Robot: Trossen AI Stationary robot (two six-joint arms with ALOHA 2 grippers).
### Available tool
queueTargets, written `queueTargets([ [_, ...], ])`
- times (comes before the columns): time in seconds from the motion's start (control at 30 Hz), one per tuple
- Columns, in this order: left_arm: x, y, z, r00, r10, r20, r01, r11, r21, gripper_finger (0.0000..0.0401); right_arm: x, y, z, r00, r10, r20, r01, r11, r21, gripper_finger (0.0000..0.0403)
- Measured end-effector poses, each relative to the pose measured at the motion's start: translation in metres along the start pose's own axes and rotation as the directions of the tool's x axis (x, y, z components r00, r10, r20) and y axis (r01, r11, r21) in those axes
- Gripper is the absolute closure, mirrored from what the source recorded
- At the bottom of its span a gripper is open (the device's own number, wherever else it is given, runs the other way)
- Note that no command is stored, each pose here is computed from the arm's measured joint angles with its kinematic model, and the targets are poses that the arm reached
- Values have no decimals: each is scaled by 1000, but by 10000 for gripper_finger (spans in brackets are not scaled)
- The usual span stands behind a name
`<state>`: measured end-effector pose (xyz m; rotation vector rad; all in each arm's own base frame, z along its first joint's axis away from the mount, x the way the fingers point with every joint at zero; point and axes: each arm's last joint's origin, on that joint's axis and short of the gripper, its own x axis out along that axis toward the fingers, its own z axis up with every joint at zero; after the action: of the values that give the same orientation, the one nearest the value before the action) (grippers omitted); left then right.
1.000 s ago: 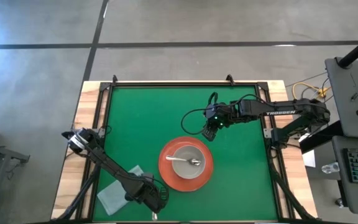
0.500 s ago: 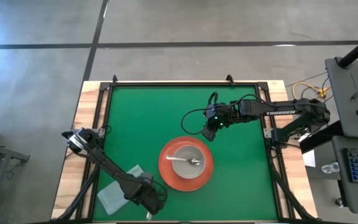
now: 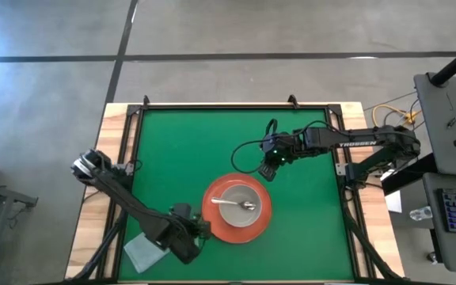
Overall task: Set table place
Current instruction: Put the silver fork to the right of the orange plate
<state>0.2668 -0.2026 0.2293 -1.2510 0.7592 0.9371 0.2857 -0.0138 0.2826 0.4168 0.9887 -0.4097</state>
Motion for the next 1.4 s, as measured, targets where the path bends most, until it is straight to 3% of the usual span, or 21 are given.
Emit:
queueTargets([
  [0.13,-28,-5,19,976,-172,137,175,985,-11,401,-1,5,-3,1000,13,-8,-13,1000,-3,317],
  [0.23,-45,-10,39,915,-282,288,299,954,-17,401,-2,14,-5,999,49,12,-49,999,10,320],
  [0.33,-60,-15,61,833,-360,421,378,925,44,401,-6,27,-2,985,157,66,-157,988,0,322],
  [0.43,-70,-22,80,777,-393,492,384,915,125,401,-14,43,6,936,312,165,-313,949,-17,319],
  [0.53,-77,-33,96,745,-424,515,368,905,213,401,-23,55,14,852,459,250,-465,884,-39,313],
  [0.63,-79,-42,113,726,-424,541,362,905,224,401,-27,63,18,802,521,291,-534,844,-41,301],
  [0.7,-75,-47,124,717,-406,567,344,913,220,401,-28,65,17,801,519,299,-533,845,-40,291],
  [0.87,-65,-61,144,711,-398,579,331,917,223,401,-29,71,10,834,424,353,-433,900,-56,271],
  [1.03,-62,-82,151,676,-482,558,395,876,278,401,-31,75,6,847,279,451,-293,955,-42,259],
  [1.17,-67,-91,154,629,-531,568,440,846,302,401,-31,74,6,850,257,460,-271,962,-37,252],
  [1.4,-72,-96,155,598,-564,570,458,824,334,401,-30,73,6,853,241,464,-256,966,-32,243],
])
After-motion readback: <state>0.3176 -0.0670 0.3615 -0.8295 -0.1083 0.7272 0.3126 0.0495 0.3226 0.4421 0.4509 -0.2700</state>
